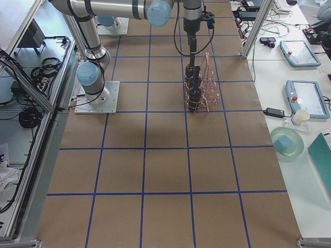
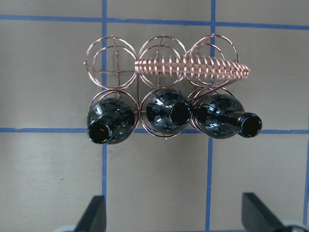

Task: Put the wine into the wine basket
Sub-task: 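Raise the right gripper up and away from the rack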

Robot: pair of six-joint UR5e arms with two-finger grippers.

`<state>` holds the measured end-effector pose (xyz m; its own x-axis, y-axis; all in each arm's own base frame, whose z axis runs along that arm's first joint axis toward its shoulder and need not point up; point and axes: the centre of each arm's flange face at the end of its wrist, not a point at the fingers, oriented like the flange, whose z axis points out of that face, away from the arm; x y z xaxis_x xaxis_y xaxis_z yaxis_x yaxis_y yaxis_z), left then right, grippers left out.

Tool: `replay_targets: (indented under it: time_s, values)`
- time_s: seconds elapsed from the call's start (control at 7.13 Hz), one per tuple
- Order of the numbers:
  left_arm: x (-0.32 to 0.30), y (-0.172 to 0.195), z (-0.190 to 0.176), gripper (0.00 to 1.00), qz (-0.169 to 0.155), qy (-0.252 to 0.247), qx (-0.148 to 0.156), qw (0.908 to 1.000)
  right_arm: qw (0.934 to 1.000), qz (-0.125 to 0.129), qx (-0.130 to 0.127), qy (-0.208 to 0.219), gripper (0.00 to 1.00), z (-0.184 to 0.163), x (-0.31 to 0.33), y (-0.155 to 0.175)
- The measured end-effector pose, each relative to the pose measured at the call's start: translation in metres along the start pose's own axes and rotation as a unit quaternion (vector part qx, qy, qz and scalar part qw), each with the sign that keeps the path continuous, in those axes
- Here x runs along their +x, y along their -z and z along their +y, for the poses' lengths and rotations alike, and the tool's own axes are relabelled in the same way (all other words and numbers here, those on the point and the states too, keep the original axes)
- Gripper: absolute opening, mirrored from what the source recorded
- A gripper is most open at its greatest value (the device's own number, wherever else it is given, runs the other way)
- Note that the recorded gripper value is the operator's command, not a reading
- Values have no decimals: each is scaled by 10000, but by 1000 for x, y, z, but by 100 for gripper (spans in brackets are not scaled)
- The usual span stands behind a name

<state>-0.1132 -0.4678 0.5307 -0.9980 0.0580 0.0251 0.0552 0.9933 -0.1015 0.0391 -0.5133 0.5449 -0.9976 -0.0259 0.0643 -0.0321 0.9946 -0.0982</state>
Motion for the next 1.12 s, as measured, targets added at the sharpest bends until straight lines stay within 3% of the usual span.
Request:
replay_targets:
  time_s: [0.28,0.56,1.12]
  values:
    - [-2,-7,-2,100,-112,21,173,9998,10000,-36,-63,-1,99,39,-35,38]
    - [-3,-8,-2,100,-145,35,291,9995,9998,-83,-137,80,99,55,-70,37]
    - [0,1,20,100,-82,50,-27,10000,9998,-123,35,125,100,47,-81,35]
